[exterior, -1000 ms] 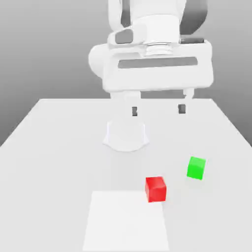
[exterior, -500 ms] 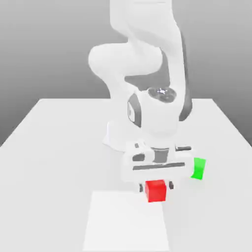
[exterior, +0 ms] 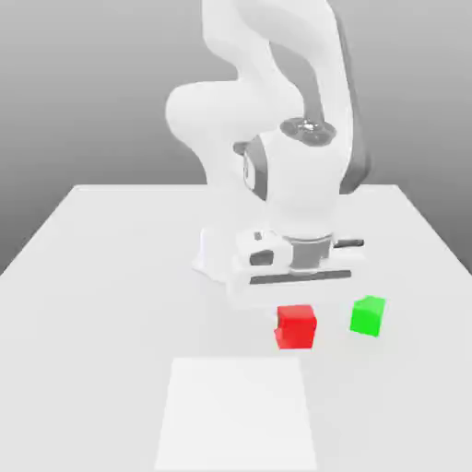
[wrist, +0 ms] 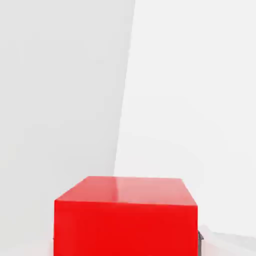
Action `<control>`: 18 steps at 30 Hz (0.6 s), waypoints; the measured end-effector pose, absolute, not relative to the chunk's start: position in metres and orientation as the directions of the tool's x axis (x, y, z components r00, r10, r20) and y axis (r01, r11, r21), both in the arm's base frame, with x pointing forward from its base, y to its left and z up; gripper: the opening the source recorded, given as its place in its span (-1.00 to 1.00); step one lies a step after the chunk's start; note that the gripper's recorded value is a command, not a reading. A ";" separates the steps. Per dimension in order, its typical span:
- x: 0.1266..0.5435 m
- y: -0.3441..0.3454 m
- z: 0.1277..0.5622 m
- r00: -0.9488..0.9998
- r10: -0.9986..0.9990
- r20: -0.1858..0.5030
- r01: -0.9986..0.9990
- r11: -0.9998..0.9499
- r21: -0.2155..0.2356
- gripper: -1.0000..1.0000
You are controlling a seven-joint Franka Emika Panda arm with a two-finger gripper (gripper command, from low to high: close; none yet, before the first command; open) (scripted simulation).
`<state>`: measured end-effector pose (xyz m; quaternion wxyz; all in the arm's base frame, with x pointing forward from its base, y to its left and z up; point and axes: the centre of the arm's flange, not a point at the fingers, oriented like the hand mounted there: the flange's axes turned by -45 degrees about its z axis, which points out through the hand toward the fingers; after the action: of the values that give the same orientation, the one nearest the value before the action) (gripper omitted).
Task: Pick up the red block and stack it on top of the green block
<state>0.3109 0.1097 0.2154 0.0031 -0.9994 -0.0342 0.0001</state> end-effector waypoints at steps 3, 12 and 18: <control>0.297 0.137 0.223 1.000 -0.001 -0.001 -0.001 -1.000 -0.011 -1.00; 0.240 0.206 0.240 0.977 -0.214 -0.005 -0.214 -0.977 -0.010 -1.00; 0.204 0.233 0.244 0.944 -0.331 0.006 -0.331 -0.944 0.001 -1.00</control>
<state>0.2036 0.2332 0.2444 -0.0012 -0.9858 0.1680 -0.0030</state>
